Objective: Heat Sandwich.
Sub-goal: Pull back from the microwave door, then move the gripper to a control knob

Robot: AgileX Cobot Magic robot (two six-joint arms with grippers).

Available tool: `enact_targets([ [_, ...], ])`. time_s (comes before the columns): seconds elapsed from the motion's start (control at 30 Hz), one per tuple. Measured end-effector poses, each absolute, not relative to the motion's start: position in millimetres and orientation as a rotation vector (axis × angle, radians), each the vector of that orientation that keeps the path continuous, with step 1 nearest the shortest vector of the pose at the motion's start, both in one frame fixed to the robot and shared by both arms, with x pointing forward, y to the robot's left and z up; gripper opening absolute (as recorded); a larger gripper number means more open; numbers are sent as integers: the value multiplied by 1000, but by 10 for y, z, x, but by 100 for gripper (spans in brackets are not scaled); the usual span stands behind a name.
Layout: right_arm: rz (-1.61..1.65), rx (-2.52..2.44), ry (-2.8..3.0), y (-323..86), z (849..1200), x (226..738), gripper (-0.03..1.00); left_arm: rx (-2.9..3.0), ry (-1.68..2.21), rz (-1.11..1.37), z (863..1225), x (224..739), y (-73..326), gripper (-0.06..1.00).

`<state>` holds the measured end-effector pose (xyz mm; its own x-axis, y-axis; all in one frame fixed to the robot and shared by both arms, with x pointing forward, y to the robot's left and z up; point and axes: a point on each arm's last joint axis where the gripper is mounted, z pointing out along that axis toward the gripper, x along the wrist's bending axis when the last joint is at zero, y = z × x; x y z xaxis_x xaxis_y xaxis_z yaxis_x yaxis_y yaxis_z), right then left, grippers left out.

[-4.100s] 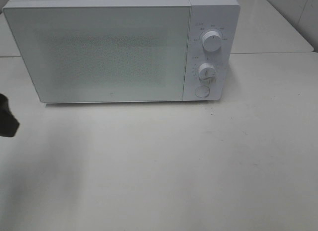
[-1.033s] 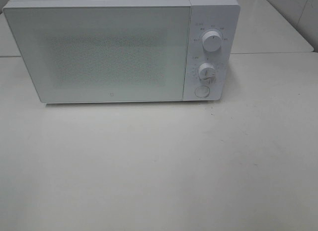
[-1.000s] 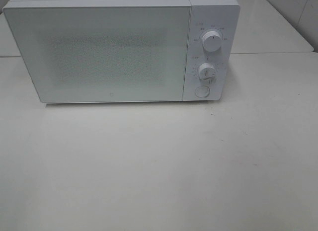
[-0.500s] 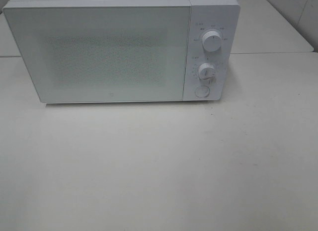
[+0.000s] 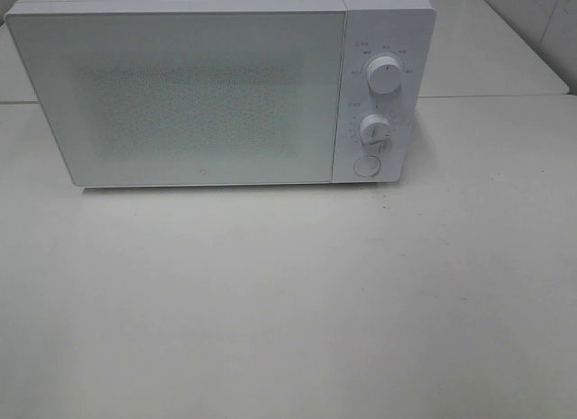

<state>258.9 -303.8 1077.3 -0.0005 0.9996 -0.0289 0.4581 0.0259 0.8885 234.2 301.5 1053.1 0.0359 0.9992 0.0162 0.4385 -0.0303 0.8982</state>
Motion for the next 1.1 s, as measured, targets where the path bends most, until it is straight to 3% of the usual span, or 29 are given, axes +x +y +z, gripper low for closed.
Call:
enact_targets([
  [0.5, 911, 1522, 1593, -2981, 10840, 3226, 77, 1569, 1499, 953, 10531, 2342, 3015, 99],
  [1.1, 883, 1545, 1658, -2914, 10646, 3965, 77, 1569, 1499, 953, 10531, 2342, 3015, 99],
])
